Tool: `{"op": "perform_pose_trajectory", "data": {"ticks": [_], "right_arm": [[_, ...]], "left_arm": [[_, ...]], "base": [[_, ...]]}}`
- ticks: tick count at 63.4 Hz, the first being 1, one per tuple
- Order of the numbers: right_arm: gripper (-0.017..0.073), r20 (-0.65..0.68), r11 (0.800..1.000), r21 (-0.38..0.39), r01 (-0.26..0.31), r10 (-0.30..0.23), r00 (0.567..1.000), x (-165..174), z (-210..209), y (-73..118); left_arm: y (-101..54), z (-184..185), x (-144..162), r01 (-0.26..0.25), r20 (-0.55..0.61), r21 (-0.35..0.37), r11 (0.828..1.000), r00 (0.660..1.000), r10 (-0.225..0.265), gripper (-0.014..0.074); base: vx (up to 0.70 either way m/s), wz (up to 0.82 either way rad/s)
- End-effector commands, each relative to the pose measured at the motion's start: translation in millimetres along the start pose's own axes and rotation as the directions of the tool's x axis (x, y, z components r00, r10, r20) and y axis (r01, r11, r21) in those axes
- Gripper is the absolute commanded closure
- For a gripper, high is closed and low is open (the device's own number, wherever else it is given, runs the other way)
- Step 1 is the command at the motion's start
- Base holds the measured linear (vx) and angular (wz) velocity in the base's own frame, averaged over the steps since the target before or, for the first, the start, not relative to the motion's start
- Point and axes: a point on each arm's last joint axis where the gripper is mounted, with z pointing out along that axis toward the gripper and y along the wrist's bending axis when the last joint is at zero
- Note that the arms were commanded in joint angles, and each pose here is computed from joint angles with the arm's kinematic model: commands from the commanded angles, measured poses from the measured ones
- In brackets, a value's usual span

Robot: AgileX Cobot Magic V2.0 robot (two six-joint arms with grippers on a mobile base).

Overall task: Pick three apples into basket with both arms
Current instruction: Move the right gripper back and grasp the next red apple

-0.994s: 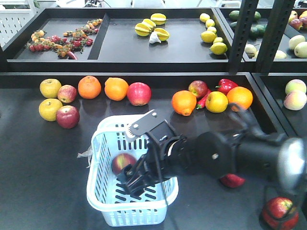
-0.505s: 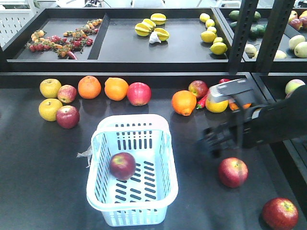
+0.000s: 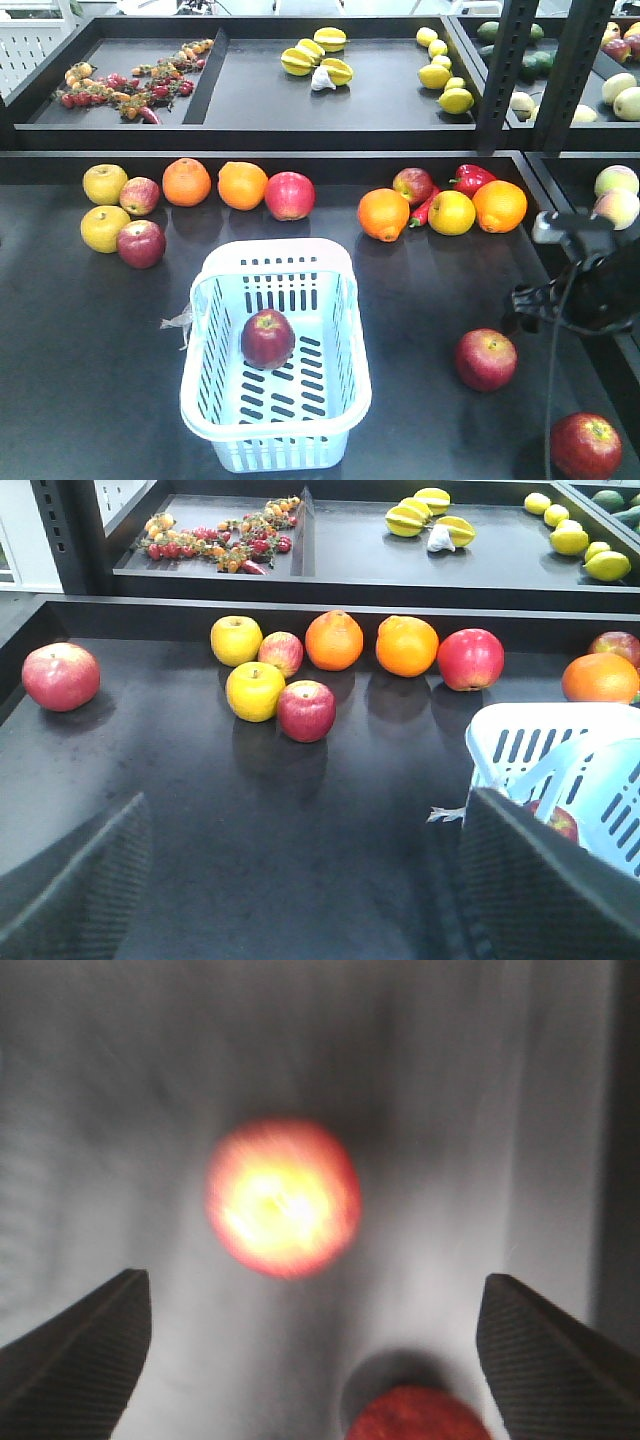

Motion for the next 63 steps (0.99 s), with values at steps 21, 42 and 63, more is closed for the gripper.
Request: {"op": "perform_pose_trajectory", "data": {"ticks": [21,42,63], "right_arm": [[-0.0050,0.150,0.998,-0.051,-0.027,0.035,0.988,-20,15,0.9],[-0.0043,0.208,0.995,-0.089,0.051,-0.032,0.978,-25,22,4.1],[-0.0040,0.122,0.994,-0.104,0.031,-0.018,0.992,-16,51,-0.1]], "left_arm": [[-2.3,-2,-11,-0.003,0.069,0.022,1.000,0.998,0.002,0.0001],[-2.3,-2,-11,-0.003,0.069,0.022,1.000,0.998,0.002,0.0001],[-2.3,-2,-11,-0.003,0.069,0.022,1.000,0.998,0.002,0.0001]], "base": [[0.00,0.00],[0.00,0.00],[0.00,0.00]]}}
